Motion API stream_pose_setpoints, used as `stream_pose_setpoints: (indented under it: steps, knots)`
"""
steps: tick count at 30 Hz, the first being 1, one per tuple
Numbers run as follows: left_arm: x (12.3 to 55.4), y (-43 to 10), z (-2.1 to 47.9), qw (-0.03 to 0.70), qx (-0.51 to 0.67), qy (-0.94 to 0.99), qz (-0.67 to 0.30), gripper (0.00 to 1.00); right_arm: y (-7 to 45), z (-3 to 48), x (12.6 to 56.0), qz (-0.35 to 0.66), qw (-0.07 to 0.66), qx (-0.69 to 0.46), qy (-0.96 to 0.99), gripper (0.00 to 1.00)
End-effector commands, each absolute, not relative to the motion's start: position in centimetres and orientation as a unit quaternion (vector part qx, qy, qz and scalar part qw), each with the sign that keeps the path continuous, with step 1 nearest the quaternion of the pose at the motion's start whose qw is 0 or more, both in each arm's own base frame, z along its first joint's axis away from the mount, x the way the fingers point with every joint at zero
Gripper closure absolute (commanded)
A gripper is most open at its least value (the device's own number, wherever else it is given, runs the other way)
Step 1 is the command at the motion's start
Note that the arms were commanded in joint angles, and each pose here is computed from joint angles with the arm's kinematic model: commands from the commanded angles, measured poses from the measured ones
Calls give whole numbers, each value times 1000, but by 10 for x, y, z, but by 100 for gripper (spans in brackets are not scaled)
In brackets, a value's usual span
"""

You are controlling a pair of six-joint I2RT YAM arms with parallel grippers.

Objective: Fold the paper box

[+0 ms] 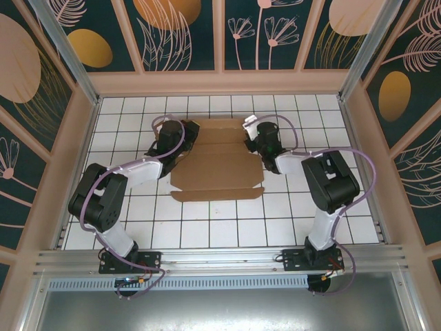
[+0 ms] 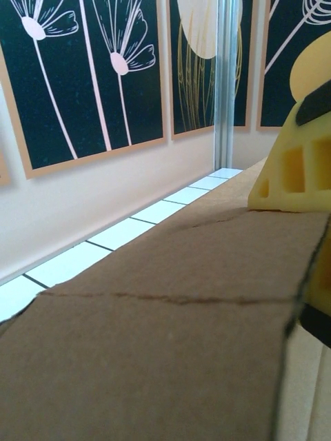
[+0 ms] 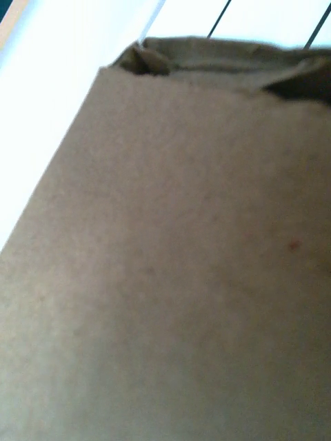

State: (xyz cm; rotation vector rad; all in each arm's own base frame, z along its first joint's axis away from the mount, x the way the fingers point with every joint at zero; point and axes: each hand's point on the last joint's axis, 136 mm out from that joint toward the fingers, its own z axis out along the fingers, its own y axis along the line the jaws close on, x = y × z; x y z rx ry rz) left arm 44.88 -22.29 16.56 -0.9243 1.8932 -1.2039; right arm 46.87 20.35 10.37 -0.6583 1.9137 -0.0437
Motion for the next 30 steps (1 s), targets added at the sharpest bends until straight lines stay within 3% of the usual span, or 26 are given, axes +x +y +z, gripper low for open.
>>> stream_pose_setpoints:
  steps: [1,11,20,22,25,27,30]
  knots:
    - [424,-231,129,275,-366,774,-437,100,186,77,473,-103,486,-247,832,89]
    - [424,-233,126,258,-387,766,-444,100,157,68,488,-247,451,-139,846,96]
    - [426,-238,128,249,-395,761,-451,100,159,56,493,-228,420,-77,875,98]
    - [426,-237,127,248,-398,759,-451,100,165,57,492,-210,427,-87,875,92]
    - [424,-236,124,247,-402,759,-448,100,173,70,488,-169,456,-96,869,59]
    - [424,-234,122,249,-405,759,-445,100,178,84,481,-124,483,-101,861,44]
    - [424,-232,120,250,-411,758,-440,100,182,115,471,-44,532,-104,840,33]
